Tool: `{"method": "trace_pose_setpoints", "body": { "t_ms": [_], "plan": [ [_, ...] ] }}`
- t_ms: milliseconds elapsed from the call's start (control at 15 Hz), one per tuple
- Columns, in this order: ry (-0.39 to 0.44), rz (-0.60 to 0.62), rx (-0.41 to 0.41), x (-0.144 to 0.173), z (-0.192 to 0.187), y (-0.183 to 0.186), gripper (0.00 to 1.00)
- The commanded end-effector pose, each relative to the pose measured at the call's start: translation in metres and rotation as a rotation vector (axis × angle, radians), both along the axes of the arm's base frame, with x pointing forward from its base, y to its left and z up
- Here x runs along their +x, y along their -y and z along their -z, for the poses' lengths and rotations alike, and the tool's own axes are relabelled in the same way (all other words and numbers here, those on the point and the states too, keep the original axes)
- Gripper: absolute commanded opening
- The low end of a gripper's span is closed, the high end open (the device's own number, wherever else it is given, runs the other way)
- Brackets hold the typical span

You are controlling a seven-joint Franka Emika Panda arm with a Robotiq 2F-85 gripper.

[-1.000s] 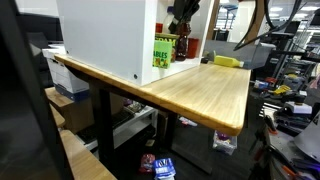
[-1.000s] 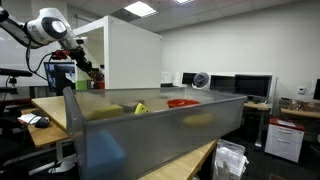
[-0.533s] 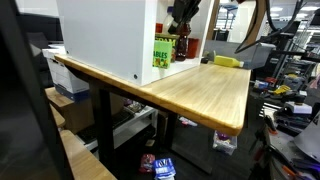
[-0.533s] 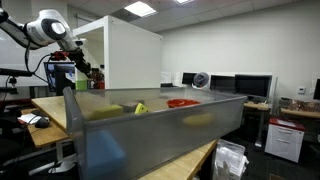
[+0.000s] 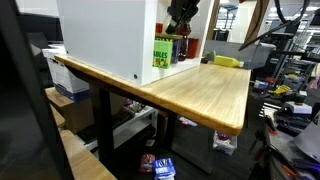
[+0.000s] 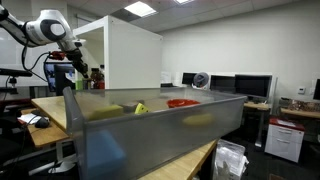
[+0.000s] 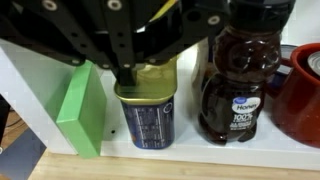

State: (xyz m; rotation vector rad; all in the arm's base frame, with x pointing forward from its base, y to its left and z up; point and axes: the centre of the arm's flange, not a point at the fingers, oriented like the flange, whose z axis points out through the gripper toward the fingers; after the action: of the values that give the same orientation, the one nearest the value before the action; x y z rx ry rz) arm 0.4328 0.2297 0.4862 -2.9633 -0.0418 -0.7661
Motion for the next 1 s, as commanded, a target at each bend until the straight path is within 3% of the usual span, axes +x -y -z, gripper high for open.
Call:
{"method": "trace_pose_setpoints", "body": {
  "t_ms": [0,933],
  "plan": [
    [-0.045,-0.021,0.024,0.004,0.000,-0.003,0.00],
    [0.078,0.091,0.002,0.008,-0.027,0.025,0.00]
  ]
}}
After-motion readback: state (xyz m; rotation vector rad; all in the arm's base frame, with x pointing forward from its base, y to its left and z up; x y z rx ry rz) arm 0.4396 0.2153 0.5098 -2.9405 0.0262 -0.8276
